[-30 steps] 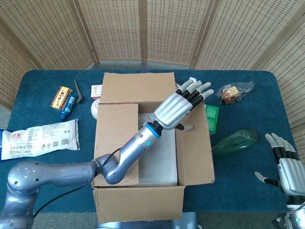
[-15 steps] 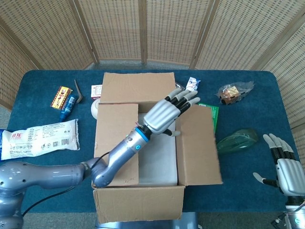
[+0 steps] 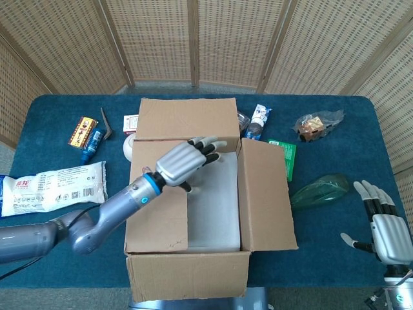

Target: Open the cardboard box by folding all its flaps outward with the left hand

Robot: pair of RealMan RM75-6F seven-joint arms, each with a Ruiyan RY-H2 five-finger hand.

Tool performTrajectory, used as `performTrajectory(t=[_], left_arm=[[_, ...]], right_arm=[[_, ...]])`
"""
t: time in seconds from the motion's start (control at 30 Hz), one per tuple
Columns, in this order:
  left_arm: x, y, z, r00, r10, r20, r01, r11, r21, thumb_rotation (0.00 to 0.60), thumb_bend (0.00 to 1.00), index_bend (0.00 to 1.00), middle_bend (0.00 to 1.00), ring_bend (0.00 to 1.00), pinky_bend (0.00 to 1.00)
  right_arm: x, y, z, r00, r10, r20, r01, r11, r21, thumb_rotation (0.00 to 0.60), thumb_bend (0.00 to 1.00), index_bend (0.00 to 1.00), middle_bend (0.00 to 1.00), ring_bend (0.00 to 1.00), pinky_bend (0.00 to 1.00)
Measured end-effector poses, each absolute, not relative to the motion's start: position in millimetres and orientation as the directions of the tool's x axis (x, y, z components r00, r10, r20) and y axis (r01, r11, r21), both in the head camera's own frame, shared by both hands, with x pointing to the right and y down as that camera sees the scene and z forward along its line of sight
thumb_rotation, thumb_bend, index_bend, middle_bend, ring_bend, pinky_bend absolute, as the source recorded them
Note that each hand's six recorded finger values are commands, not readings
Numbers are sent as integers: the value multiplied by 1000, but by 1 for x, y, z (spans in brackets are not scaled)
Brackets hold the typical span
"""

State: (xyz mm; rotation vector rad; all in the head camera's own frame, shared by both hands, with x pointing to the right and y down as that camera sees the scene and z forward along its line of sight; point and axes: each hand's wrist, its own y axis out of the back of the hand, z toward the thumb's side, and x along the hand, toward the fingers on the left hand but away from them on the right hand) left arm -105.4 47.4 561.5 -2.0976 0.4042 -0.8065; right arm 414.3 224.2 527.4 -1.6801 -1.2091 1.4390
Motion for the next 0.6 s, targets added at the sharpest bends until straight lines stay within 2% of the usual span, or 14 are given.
performTrajectory(t=[0.17,0.2,0.33,0.4,0.6], left_arm=[[-119,58,562,746,-512,427,28,-616,-787,595,0,428,260,142,222],[-120,59,563,745,-510,430,29,-620,-784,576,0,442,268,144,224],[-122,62,565,742,-507,439,27,-631,-775,418,0,496,291,141,193],[-121,63,565,740,-508,440,22,-635,-772,378,0,510,291,131,172],[-116,63,565,738,-524,426,-7,-637,-771,338,0,513,286,120,153]], right_arm=[[411,224,529,-2,911,-412,241,-399,-885,600,83,0,0,0,94],[410,224,530,-1,911,-411,240,-399,-885,600,82,0,0,0,94],[409,224,530,1,911,-412,238,-400,-885,600,83,0,0,0,94],[410,224,530,0,911,-412,238,-400,-885,600,82,0,0,0,94],[411,224,530,-2,912,-410,243,-397,-885,600,79,0,0,0,94]])
